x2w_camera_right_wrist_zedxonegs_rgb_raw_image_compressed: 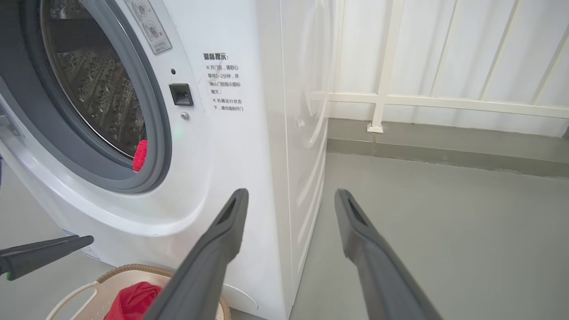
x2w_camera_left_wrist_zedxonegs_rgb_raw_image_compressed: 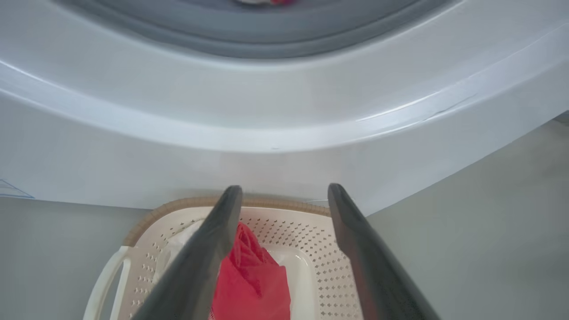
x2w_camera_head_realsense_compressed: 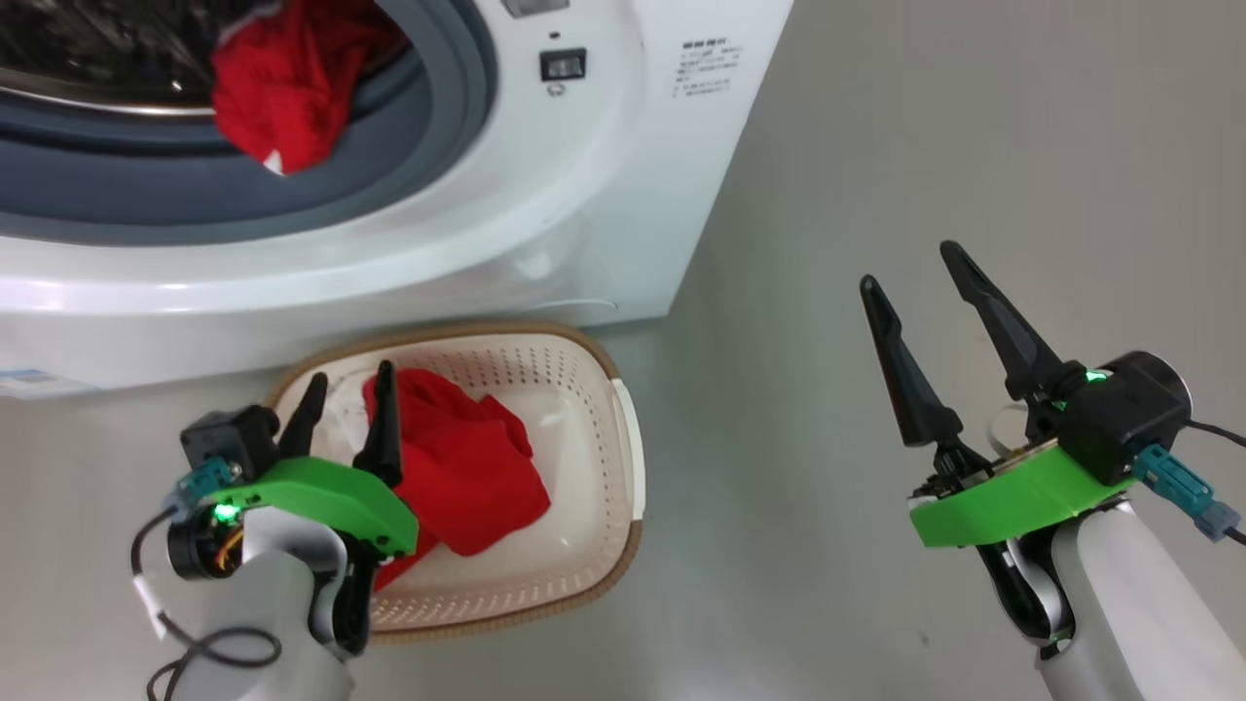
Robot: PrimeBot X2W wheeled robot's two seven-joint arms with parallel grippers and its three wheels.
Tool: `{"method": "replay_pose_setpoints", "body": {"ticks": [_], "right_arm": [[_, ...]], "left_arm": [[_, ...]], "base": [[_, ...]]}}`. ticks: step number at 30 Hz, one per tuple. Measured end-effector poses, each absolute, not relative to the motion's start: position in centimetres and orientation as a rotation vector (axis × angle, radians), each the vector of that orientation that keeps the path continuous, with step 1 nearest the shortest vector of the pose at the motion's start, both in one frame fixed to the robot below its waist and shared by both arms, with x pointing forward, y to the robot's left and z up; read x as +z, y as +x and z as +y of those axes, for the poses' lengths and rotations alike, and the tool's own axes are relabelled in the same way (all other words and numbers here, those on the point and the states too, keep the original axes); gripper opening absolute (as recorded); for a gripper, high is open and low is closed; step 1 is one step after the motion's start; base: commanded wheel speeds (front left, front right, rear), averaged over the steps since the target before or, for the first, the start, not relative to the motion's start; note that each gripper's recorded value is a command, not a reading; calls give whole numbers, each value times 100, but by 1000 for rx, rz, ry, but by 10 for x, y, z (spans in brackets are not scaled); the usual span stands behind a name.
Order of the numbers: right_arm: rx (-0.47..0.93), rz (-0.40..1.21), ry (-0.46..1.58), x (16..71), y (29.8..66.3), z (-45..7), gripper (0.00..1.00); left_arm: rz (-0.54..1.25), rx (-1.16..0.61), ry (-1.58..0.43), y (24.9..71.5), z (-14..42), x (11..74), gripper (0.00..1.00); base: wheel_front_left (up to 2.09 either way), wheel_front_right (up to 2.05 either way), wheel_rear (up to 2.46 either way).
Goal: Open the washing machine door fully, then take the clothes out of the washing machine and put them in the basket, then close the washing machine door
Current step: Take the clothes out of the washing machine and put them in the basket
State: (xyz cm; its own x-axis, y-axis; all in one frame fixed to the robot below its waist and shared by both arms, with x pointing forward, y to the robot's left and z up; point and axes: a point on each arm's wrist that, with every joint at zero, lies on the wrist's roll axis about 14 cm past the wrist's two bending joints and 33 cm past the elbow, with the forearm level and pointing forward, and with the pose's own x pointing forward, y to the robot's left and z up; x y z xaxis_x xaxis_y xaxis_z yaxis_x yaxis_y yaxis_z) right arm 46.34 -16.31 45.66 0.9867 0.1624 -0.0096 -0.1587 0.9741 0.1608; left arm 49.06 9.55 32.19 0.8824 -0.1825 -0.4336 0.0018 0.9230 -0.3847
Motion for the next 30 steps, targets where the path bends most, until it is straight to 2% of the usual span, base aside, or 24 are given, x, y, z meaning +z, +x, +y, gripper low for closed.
{"method": "replay_pose_setpoints", "body": {"ticks": [8, 14, 21, 30], "right_arm": [[150, -22, 138, 478, 452, -169, 100], [134, -62, 126, 496, 436, -171, 100], [114, -88, 125, 509, 414, -177, 100], [67, -124, 131, 522, 385, -190, 100]], "left_arm": [[232, -85, -358, 493, 117, 398, 100], [101, -58, -315, 471, 136, 441, 100], [7, -55, -291, 449, 144, 474, 100], [-30, -101, -226, 422, 138, 491, 100]], "base": [[0, 0, 0], [0, 0, 0], [0, 0, 0], [0, 0, 0]]}}
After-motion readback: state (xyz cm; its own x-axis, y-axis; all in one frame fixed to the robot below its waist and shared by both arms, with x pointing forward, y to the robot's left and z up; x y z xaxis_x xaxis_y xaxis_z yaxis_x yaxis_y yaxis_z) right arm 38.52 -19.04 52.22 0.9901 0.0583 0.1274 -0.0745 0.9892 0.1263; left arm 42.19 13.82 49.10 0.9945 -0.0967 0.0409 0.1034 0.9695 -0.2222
